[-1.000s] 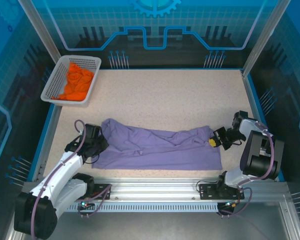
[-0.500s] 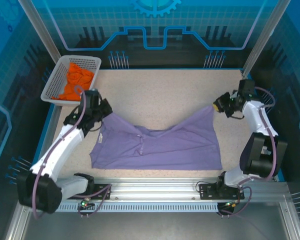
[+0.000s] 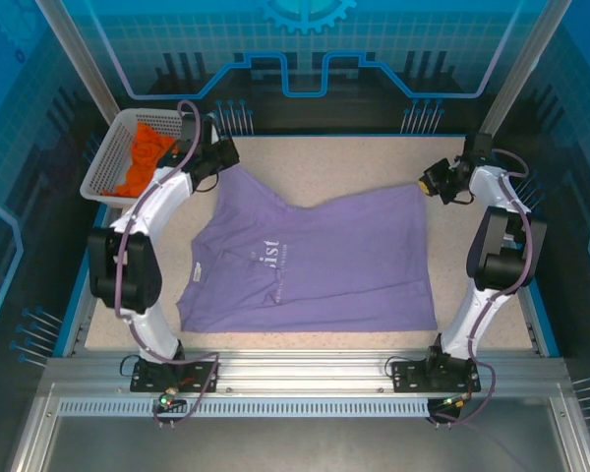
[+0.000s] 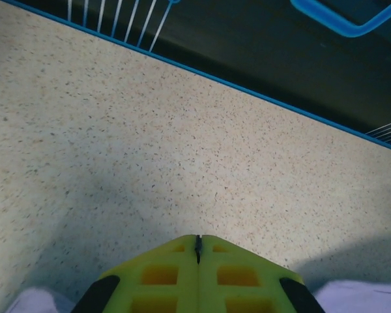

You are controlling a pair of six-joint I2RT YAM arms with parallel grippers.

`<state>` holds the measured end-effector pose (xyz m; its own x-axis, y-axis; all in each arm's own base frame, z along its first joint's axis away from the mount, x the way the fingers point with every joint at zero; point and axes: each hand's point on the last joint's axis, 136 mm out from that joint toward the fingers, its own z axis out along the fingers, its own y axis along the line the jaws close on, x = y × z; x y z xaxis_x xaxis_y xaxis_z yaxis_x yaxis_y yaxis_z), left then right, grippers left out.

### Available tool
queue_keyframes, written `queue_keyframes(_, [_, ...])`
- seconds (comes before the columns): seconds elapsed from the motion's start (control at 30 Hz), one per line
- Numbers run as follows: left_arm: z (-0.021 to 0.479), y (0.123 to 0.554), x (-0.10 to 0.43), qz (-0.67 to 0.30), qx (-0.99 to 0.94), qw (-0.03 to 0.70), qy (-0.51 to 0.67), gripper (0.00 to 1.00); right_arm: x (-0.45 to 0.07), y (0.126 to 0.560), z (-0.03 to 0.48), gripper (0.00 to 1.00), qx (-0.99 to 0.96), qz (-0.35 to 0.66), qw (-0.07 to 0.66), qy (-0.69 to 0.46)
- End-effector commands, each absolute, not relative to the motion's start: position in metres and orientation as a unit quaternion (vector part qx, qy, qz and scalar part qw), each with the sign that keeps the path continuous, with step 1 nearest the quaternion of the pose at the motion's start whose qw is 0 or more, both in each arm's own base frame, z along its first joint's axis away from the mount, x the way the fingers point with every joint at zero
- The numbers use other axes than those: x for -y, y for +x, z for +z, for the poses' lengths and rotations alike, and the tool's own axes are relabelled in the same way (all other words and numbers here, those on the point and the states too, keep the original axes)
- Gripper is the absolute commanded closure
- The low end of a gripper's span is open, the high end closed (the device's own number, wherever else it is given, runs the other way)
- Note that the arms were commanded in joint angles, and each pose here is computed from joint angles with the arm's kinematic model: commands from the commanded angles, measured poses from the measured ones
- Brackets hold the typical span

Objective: Fold and stack the t-shirts

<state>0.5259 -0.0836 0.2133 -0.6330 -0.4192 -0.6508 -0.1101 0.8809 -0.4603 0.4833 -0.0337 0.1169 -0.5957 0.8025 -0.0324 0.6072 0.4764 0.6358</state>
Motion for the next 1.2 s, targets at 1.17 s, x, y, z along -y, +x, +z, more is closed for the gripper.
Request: queue_keyframes(1.17, [0.147,0.334,0.075,-0.204,-0.934,0.263,-0.13,1.0,0.061,0.398,0.094,1.0,-0.837,0.36,0.204,0.356])
